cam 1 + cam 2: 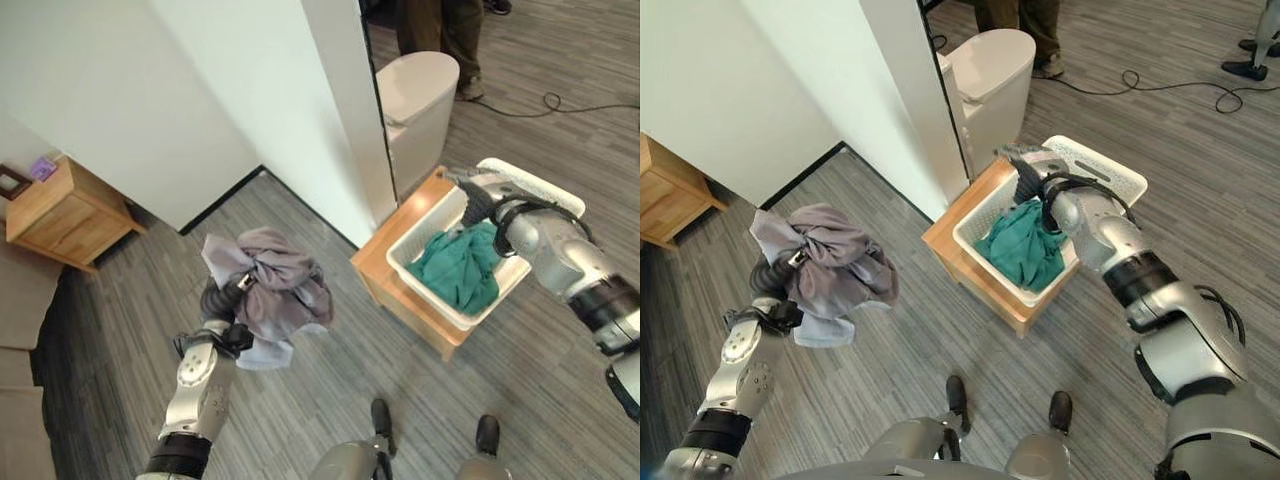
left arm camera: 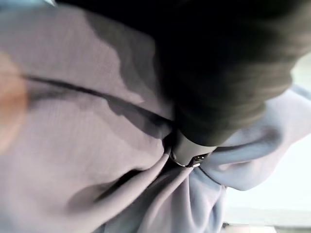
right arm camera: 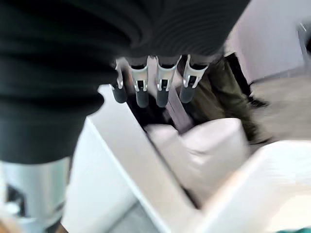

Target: Pick up bed clothes into laundry basket.

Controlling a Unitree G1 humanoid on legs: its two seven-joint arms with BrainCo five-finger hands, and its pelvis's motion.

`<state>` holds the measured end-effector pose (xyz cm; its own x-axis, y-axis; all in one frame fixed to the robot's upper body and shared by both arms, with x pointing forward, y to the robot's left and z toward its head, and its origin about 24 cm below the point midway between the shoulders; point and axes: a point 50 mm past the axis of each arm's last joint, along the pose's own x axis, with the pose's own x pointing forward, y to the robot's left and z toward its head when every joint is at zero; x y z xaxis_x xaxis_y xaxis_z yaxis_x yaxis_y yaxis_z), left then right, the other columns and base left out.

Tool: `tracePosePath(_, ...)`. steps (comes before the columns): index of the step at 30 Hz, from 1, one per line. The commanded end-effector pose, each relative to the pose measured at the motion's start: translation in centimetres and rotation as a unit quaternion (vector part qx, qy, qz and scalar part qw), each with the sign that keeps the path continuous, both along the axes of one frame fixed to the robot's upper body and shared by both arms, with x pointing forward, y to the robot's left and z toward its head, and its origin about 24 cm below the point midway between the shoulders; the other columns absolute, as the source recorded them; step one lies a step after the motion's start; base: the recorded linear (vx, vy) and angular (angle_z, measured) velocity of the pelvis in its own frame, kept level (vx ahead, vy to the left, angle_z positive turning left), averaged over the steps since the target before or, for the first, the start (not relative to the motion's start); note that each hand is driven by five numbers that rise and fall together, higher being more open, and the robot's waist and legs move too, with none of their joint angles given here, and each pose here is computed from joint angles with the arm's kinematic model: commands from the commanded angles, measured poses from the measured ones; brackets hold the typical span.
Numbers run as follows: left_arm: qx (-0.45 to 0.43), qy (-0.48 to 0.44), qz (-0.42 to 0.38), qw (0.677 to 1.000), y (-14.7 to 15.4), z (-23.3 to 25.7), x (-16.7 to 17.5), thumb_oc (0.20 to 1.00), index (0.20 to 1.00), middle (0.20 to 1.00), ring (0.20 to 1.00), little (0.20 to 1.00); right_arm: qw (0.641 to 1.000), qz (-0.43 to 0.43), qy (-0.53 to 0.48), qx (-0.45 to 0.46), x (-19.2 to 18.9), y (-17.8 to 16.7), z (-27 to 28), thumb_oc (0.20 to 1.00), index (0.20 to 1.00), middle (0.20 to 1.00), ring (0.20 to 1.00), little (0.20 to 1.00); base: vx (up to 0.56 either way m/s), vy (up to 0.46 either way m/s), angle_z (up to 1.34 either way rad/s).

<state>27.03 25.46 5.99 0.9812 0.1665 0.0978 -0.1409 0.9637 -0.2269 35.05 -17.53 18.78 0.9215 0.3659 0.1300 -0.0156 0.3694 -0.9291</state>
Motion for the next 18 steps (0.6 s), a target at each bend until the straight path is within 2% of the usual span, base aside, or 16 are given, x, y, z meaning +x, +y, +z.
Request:
tracePosePath(1,0.095,-0.152,-0.005,0.984,1.1,8.0,1.7,0.200,0.200,0.200,0.200,0.200,0.982,0.089,-0.011,0.167,-3.2,0.8,0.4,1.000,1.000,1.000,1.000,1.000,0.03,-0.001,0.04)
tracePosePath(5,0.103,-0.210,-0.019,0.972,1.2,11.5,1.9,0.200,0.200,0.200,0.200,0.200,0.955,0.061,0.024,0.289,-7.0,-2.6,-3.0,1.000,1.000,1.000,1.000,1.000,0.02,0.001,-0.07)
tracePosePath(10,0.165,-0.228,-0.038,0.959,1.8,14.9,2.9,0.200,0.200,0.200,0.200,0.200,0.942,-0.046,0.051,0.327,-10.8,-6.9,-7.0,1.000,1.000,1.000,1.000,1.000,0.02,0.012,-0.21)
tracePosePath(14,0.196,-0.239,-0.074,0.948,1.0,16.5,3.5,0.200,0.200,0.200,0.200,0.200,0.920,-0.085,0.066,0.378,-12.7,-8.1,-8.9,1.000,1.000,1.000,1.000,1.000,0.01,0.011,-0.20)
tracePosePath(18,0.257,-0.265,-0.112,0.923,-0.6,19.8,4.3,0.200,0.200,0.200,0.200,0.200,0.901,-0.114,0.076,0.412,-15.0,-8.7,-10.5,1.000,1.000,1.000,1.000,1.000,0.01,0.017,-0.19)
